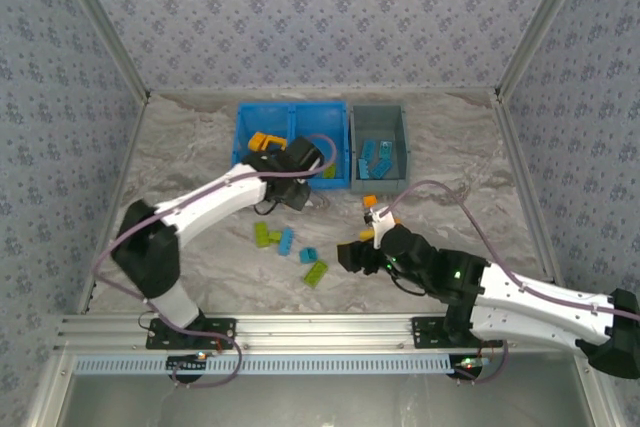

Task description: Sort the legos into containers by color

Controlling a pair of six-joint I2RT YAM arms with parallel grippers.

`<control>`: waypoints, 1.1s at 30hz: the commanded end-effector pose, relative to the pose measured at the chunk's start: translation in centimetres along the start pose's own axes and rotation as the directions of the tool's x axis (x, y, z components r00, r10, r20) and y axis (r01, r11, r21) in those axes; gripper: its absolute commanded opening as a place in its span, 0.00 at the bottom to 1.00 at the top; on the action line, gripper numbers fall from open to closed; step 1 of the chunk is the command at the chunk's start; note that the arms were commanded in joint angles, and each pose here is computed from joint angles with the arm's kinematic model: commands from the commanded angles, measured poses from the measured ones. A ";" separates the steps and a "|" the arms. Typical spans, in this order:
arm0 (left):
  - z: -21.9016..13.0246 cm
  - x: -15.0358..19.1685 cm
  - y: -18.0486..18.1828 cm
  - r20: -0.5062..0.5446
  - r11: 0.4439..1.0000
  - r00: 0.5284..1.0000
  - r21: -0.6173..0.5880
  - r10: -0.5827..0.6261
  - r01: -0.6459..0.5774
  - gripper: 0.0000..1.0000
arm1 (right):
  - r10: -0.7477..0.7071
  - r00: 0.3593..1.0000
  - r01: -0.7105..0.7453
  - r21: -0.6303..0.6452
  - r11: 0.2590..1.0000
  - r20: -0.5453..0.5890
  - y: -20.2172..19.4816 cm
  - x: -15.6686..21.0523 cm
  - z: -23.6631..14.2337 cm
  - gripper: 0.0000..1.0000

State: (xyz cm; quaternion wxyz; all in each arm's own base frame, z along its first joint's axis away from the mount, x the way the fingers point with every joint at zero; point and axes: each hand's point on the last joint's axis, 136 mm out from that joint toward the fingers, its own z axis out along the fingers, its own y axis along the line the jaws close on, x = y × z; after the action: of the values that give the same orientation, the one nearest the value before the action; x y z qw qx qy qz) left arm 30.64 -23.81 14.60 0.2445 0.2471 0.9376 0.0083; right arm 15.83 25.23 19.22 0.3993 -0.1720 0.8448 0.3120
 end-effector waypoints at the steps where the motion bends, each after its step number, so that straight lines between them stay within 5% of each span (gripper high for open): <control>1: -2.0 -0.1 3.8 0.038 0.993 0.995 -0.069 -0.092 0.095 0.36 | -0.095 0.983 0.105 -0.059 0.993 0.156 3.4 -4.7 0.1 0.70; 6: -0.7 -0.8 7.9 0.020 0.971 0.971 -0.019 -0.238 0.238 0.36 | -0.278 0.922 0.289 -0.001 0.957 0.270 7.6 -7.9 2.3 0.71; 10: 1.6 -1.8 9.9 -0.016 0.949 0.949 0.024 -0.314 0.314 0.37 | -0.367 0.906 0.344 0.138 0.929 0.212 8.8 -8.9 5.3 0.71; 21: 8.0 -3.1 10.6 -0.128 0.931 0.927 0.045 -0.354 0.362 0.39 | -0.307 0.941 0.277 0.194 0.941 0.144 8.9 -7.5 7.4 0.71; 24: 9.0 -2.7 10.8 -0.154 0.929 0.920 0.030 -0.360 0.369 0.45 | -0.293 0.946 0.263 0.198 0.944 0.139 8.5 -7.3 6.9 0.71; 27: 8.8 -2.7 10.8 -0.153 0.926 0.918 0.034 -0.366 0.375 0.63 | -0.280 0.950 0.246 0.219 0.944 0.141 7.7 -7.2 6.3 0.72; 33: 4.9 -4.3 11.2 -0.068 0.916 0.917 0.059 -0.392 0.396 0.68 | -0.272 0.952 0.226 0.278 0.933 0.138 5.8 -7.7 5.0 0.72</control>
State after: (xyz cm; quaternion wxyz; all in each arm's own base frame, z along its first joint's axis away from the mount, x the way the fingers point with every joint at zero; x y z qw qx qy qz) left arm 41.20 -16.44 9.23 0.1632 0.0730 0.9829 -0.0450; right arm 19.78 35.29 24.88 0.5215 -0.2242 0.8029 0.1820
